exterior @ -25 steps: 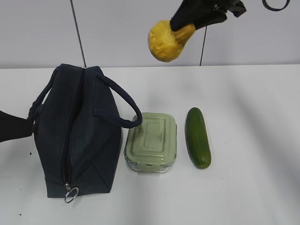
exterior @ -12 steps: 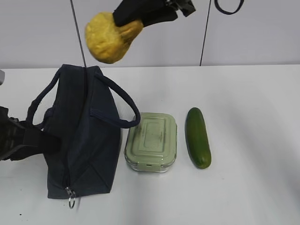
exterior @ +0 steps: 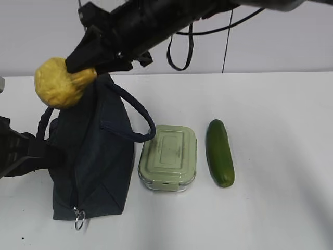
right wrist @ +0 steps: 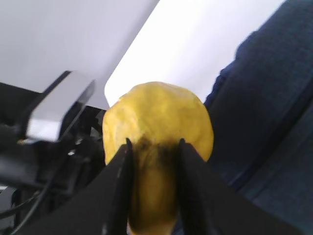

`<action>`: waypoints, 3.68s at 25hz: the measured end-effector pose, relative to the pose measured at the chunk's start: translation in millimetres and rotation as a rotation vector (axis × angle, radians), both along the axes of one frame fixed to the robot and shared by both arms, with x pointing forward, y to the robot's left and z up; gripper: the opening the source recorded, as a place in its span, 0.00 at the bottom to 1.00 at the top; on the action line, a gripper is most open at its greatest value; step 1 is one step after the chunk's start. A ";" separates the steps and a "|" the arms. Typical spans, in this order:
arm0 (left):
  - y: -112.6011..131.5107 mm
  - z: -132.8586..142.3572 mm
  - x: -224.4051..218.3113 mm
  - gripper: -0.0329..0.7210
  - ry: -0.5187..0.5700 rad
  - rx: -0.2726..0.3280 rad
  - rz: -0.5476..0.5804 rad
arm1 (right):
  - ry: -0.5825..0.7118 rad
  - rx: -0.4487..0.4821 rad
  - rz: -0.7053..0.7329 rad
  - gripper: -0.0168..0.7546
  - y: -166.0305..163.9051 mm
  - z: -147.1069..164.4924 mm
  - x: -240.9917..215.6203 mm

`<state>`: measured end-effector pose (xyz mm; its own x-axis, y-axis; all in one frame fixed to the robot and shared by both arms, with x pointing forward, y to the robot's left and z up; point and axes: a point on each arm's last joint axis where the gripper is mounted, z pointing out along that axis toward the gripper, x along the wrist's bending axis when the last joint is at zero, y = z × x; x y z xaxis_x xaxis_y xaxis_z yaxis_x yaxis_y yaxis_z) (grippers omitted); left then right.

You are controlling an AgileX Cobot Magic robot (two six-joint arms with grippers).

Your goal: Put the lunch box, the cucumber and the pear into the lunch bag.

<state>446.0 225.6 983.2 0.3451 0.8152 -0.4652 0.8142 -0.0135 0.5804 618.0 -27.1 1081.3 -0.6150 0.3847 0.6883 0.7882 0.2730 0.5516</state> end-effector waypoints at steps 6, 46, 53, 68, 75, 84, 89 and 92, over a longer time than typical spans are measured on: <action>3.8 12.0 -4.6 0.02 -0.069 0.018 0.005 | 0.002 -0.084 -0.088 0.31 4.9 -49.7 24.9; 16.7 20.2 -8.8 0.02 -0.097 0.026 0.018 | 0.028 -0.702 -0.417 0.68 -148.8 -13.4 50.0; 16.7 20.2 -8.8 0.02 -0.097 0.026 0.018 | 0.121 -0.754 -0.446 0.68 -147.6 -43.7 57.1; 16.3 20.2 -9.3 0.02 -0.094 0.023 0.013 | 0.334 -0.904 -0.333 0.73 -139.2 -143.9 48.8; 15.4 20.2 -10.2 0.02 -0.087 0.016 0.002 | 0.380 -0.949 -0.321 0.72 -133.1 -171.0 48.6; 15.4 20.2 -10.2 0.02 -0.087 0.016 0.002 | 0.319 -0.939 -0.341 0.57 -132.0 -157.6 58.4; 15.4 20.2 -10.2 0.02 -0.087 0.016 0.002 | 0.222 -0.899 -0.352 0.57 -130.6 -124.7 63.6; 15.4 20.2 -10.2 0.02 -0.087 0.016 0.002 | 0.159 -0.866 -0.376 0.57 -130.5 -96.9 63.8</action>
